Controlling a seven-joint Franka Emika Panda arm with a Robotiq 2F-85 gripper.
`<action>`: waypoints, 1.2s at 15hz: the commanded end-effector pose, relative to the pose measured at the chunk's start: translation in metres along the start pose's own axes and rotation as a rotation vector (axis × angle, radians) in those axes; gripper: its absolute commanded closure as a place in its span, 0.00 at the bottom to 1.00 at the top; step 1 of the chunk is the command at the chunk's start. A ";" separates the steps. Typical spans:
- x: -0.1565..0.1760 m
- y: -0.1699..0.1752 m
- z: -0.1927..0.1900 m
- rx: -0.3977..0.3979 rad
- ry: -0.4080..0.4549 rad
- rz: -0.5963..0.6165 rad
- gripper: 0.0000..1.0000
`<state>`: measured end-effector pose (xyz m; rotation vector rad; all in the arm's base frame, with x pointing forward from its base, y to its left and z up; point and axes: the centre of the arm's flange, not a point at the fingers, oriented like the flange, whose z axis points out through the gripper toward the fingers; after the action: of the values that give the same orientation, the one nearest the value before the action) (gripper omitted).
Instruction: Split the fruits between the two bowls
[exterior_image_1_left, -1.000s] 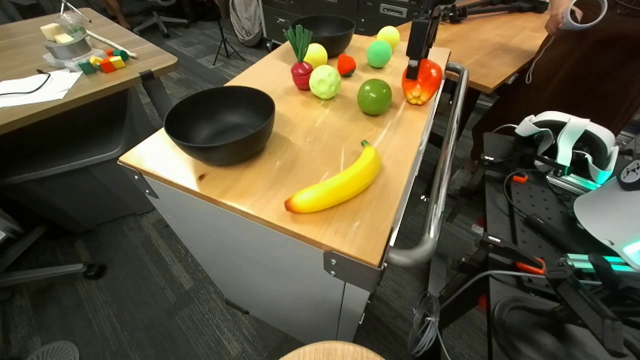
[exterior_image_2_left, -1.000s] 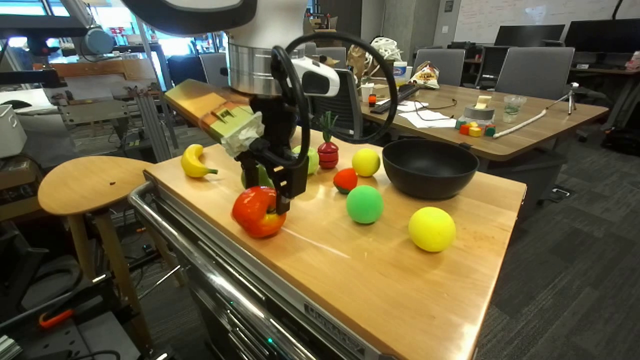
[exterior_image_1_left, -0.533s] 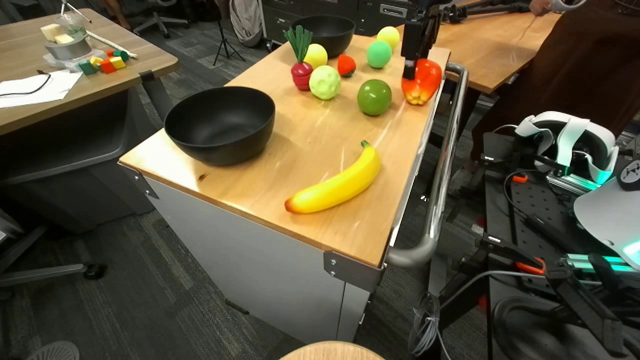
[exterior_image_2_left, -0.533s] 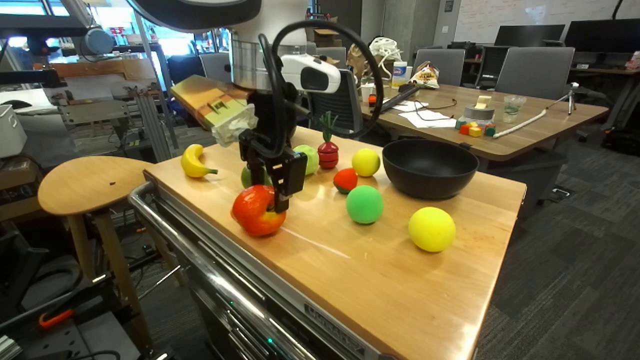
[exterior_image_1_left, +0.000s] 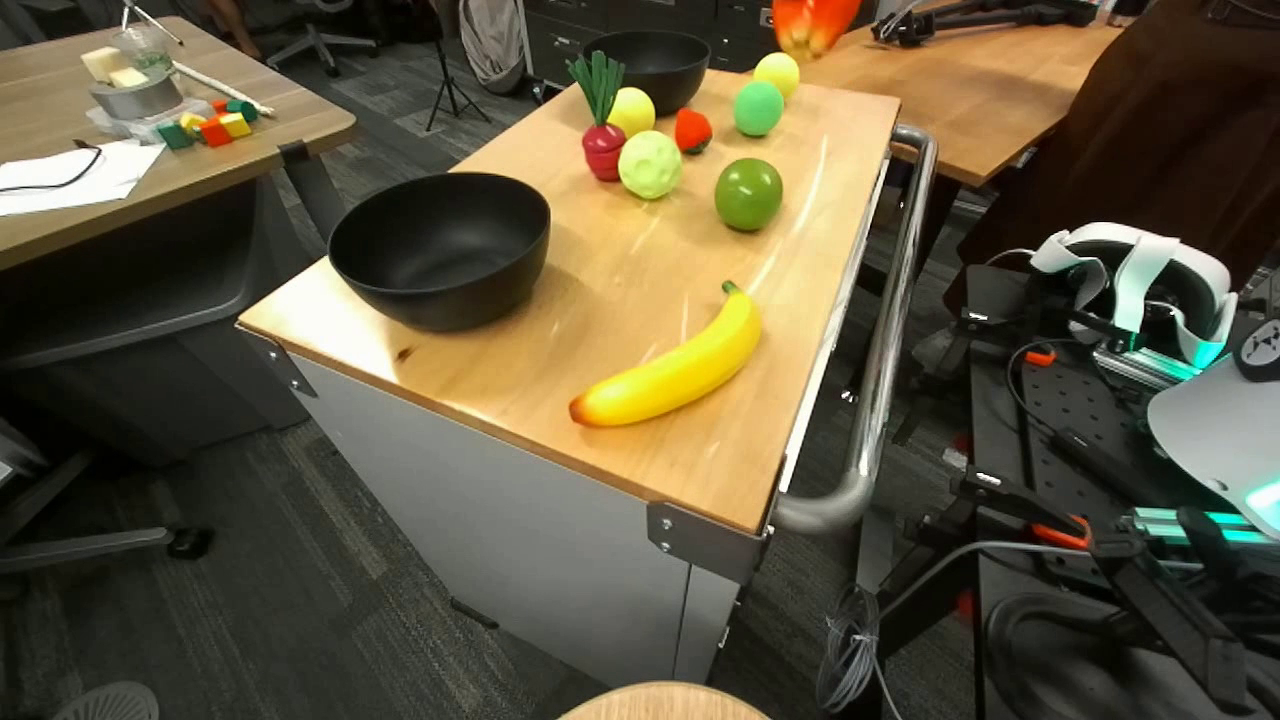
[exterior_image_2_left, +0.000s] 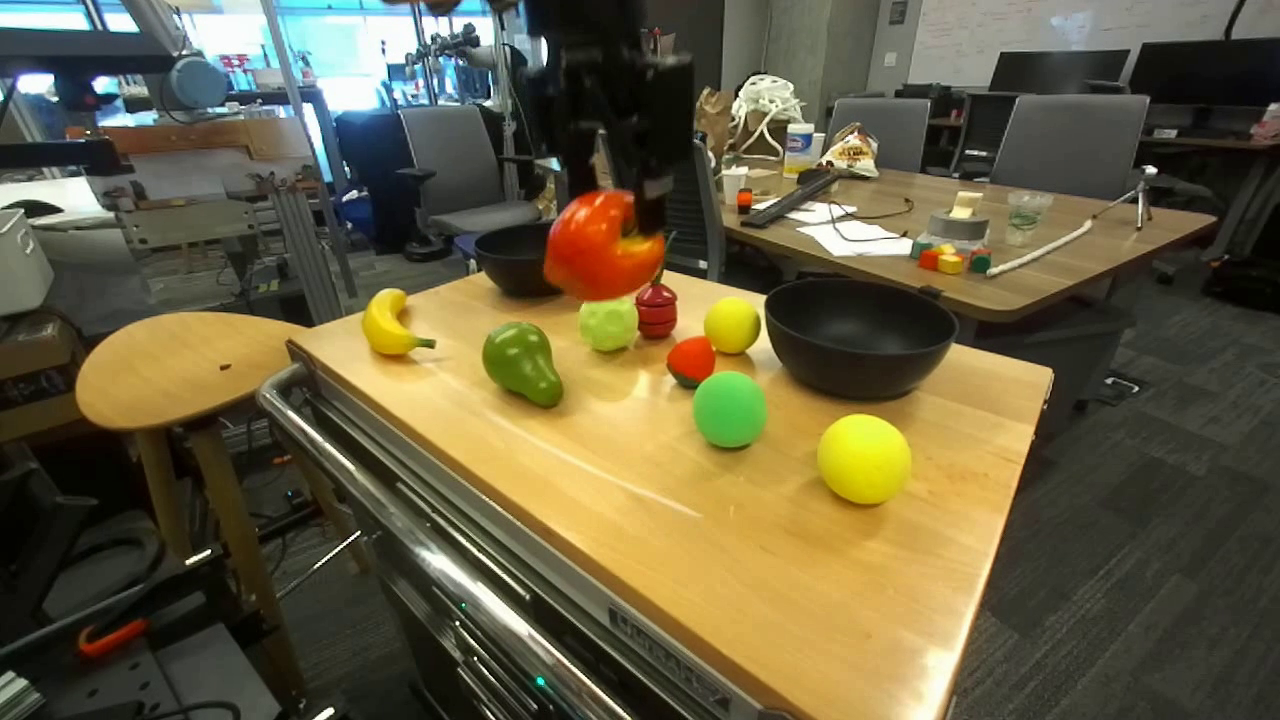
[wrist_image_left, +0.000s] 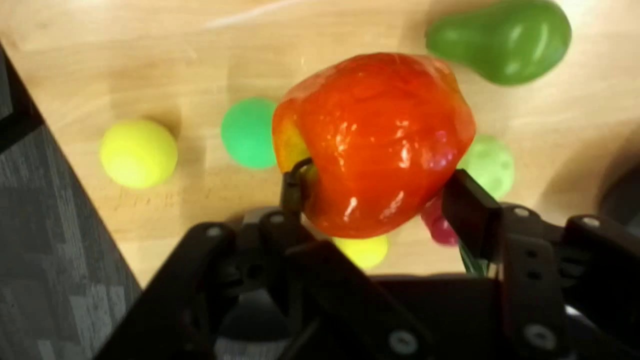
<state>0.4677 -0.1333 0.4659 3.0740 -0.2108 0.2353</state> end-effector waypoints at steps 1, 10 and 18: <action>0.060 0.043 -0.060 0.068 0.170 0.091 0.55; 0.135 0.177 0.009 0.131 0.369 0.319 0.55; 0.187 0.134 0.038 0.120 0.372 0.237 0.55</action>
<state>0.6094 -0.2984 0.4566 3.0615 -0.6052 0.8145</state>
